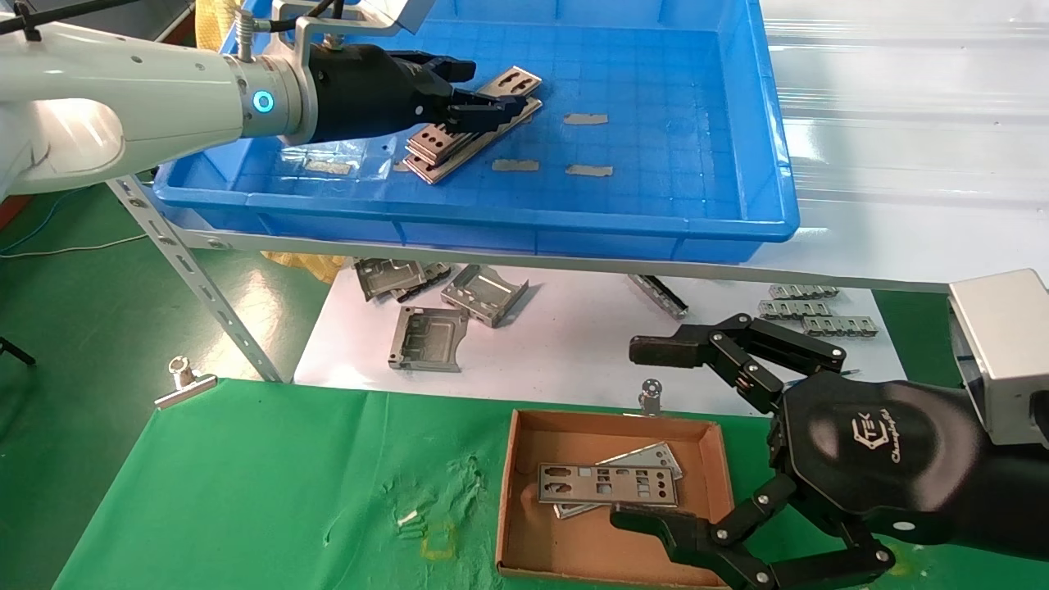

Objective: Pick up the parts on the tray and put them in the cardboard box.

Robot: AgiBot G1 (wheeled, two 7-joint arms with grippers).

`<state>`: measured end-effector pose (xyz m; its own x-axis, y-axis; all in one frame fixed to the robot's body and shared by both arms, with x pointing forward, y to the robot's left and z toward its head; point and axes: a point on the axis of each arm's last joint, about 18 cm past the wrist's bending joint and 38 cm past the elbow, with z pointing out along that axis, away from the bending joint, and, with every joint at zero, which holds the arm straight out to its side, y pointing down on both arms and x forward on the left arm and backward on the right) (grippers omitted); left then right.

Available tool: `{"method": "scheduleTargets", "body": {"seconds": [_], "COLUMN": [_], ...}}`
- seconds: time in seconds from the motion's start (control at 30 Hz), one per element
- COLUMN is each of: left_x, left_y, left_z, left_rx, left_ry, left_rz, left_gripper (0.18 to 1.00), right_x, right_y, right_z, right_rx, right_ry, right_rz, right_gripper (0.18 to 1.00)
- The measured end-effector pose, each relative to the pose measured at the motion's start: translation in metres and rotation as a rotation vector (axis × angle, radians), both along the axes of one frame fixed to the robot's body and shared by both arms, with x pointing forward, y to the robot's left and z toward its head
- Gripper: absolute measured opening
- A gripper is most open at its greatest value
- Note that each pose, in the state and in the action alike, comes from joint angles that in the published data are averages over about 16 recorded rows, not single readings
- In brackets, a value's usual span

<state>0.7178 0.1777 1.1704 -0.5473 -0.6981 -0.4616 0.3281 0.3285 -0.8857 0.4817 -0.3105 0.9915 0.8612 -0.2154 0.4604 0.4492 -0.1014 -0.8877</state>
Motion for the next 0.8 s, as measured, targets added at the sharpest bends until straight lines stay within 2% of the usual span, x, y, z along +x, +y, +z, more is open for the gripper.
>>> {"method": "scheduleTargets", "body": {"seconds": [0.27, 0.6, 0.8], "left_x": [-0.0009, -0.0012, -0.0017], "left_y": [-0.0006, 0.0002, 0.002], "left_z": [0.0, 0.0006, 0.004], "left_rx": [0.002, 0.001, -0.005], "left_ry": [0.005, 0.004, -0.006], "left_rz": [-0.005, -0.005, -0.002], "left_gripper": [0.683, 0.53, 0.467], "right_x": [0.0, 0.0, 0.0], "right_y": [0.0, 0.0, 0.0], "right_z": [0.0, 0.0, 0.0], "right_rx": [0.0, 0.0, 0.0], "right_ry": [0.0, 0.0, 0.0], "right_rz": [0.0, 0.0, 0.0], "right_gripper": [1.001, 1.001, 1.001]}}
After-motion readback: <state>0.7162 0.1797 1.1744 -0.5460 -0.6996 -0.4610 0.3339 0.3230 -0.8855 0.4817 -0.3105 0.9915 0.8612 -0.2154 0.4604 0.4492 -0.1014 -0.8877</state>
